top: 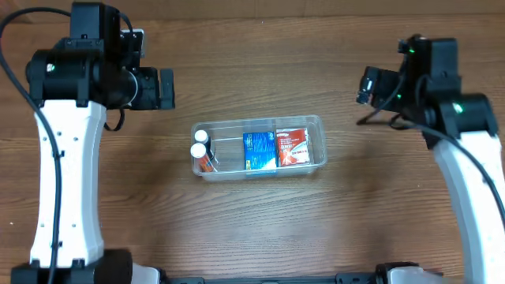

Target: Pack container

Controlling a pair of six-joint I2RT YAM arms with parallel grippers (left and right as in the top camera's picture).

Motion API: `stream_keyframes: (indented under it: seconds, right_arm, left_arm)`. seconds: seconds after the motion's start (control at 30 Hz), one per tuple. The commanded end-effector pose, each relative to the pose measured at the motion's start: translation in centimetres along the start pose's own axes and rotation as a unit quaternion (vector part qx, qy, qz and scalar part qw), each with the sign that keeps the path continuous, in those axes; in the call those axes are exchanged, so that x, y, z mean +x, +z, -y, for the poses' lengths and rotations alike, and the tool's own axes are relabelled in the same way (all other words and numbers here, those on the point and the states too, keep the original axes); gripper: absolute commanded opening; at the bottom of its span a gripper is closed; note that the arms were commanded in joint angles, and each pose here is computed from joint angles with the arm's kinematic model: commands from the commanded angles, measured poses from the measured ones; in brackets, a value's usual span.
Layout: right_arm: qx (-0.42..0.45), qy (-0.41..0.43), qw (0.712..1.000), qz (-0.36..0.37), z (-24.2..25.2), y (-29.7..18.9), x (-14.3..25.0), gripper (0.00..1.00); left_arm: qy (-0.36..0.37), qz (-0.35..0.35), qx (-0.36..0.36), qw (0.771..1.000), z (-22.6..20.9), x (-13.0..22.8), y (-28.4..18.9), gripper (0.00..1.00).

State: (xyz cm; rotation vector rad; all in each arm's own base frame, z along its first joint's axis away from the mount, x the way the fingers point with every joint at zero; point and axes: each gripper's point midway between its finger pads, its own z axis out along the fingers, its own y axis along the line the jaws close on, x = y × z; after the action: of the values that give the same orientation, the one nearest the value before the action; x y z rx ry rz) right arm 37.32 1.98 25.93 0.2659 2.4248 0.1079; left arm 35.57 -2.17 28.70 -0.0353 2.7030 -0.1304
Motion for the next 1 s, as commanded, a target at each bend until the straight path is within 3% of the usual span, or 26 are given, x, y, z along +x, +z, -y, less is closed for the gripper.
stream_keyframes:
  seconds: [0.0,0.17,0.47,0.67,0.97]
  right_arm:
    - [0.002,0.01,0.998,0.055,0.3,-4.2,0.7,1.0]
    - [-0.008,0.017,0.997,0.073,1.2,-6.0,4.5,1.0]
    - [-0.012,0.043,0.996,0.078,3.5,-7.5,11.4,1.0]
    - [0.0,0.04,0.999,0.037,4.1,-7.4,13.6,1.0]
    - [0.001,0.04,0.999,0.034,4.1,-7.4,13.7,1.0]
  left_arm:
    - [0.019,0.06,0.011,0.998,0.5,1.6,-4.2,1.0]
    - [0.008,0.127,-0.001,0.992,-0.4,6.7,-6.1,1.0]
    - [0.012,0.209,-0.001,0.978,-1.3,16.3,-4.9,1.0]
    - [0.012,0.198,-0.003,0.98,-1.4,17.5,-4.0,1.0]
    - [0.011,0.185,-0.003,0.983,-1.5,18.1,-3.8,1.0]
